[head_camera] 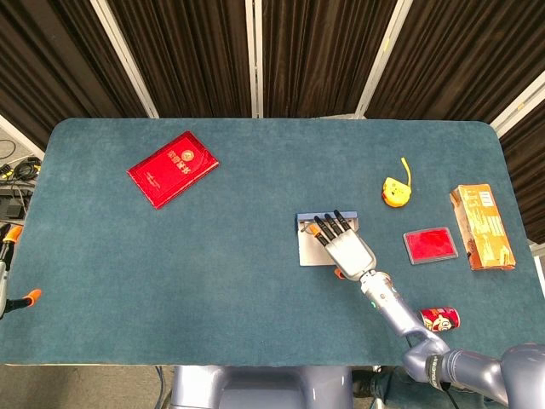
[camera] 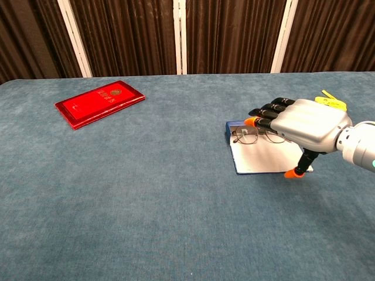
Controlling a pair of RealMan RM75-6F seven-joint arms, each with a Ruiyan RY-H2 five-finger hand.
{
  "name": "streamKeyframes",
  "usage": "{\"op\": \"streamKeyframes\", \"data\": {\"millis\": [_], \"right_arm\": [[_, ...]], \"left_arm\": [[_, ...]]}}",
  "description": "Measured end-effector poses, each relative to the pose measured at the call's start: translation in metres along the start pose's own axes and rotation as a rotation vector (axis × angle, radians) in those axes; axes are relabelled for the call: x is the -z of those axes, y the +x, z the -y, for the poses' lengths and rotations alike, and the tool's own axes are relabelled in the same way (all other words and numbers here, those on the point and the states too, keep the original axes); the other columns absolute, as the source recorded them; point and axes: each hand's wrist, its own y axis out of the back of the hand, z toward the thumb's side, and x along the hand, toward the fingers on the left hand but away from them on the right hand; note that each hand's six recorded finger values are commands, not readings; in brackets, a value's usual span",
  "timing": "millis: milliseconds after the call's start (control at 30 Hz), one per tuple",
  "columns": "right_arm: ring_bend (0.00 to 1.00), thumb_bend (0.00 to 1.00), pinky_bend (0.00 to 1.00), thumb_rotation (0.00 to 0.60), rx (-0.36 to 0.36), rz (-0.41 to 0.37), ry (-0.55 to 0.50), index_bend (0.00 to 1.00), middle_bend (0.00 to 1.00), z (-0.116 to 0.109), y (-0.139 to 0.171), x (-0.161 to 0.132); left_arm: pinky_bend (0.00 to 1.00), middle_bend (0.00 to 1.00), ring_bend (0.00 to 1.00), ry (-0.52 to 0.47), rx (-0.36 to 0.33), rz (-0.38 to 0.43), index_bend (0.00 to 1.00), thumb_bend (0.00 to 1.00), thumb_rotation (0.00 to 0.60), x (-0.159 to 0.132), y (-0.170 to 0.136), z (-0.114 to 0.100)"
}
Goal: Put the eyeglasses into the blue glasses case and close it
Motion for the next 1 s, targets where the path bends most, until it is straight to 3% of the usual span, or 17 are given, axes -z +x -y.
{"op": "streamKeyframes", "data": {"millis": [1000], "right_arm": [[0.0,0.0,0.0,0.6,-0.023,0.023,0.022,0.0,0.0,0.014,-0.012,0.005]], "left_arm": [[0.0,0.0,0.0,0.005,0.003,-0.007,0.0,0.0,0.6,0.0,0.001,0.002]]}}
